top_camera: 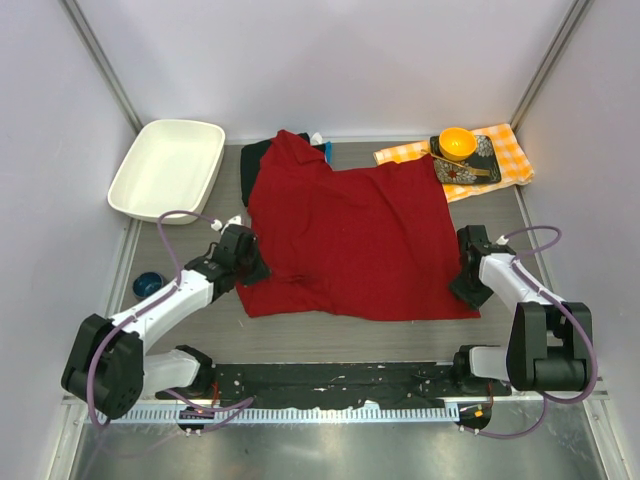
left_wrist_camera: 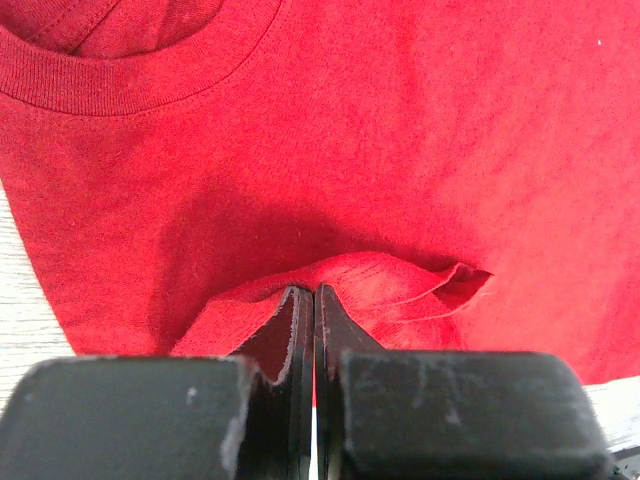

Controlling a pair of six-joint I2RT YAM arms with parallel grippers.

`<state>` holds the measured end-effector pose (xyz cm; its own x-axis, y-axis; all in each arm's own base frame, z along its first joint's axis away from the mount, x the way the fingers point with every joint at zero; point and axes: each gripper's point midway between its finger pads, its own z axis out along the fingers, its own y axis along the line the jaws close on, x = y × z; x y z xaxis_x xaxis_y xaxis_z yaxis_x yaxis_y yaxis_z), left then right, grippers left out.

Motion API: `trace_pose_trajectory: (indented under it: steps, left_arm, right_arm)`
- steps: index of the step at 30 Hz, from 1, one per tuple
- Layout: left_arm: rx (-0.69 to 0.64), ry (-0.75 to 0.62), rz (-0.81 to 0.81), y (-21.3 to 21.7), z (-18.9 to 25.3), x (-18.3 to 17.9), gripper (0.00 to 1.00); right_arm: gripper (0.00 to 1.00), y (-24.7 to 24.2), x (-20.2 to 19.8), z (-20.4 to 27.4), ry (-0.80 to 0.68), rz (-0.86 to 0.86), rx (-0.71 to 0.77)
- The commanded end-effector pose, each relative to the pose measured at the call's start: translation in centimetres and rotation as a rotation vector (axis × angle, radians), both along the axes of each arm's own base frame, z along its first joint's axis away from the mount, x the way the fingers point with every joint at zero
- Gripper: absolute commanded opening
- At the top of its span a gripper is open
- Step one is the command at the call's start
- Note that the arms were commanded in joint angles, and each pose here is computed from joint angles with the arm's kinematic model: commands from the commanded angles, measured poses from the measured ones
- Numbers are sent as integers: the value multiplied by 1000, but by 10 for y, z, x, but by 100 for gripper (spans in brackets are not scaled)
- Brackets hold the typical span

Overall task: Fold and stack the t-shirts
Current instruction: Fold the tshirt

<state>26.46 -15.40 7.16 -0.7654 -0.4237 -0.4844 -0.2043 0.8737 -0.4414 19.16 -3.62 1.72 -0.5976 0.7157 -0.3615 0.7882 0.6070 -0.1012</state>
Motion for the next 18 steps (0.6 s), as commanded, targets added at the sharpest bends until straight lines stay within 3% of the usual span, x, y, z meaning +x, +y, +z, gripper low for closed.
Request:
trace_pose_trajectory:
  steps: [1, 6, 7, 18]
  left_arm:
    - [-3, -29, -9, -2, 9, 9, 0]
    - [1, -23, -6, -1, 7, 8, 0]
    - [1, -24, -6, -2, 7, 9, 0]
    - [-23, -68, 8, 1, 27, 5, 0]
  right_arm:
    - [33, 2, -4, -4, 7, -4, 13]
    - [12, 0, -1, -2, -2, -2, 6]
    - [2, 0, 1, 0, -10, -1, 4]
    - [1, 1, 17, 21, -130, 34, 10]
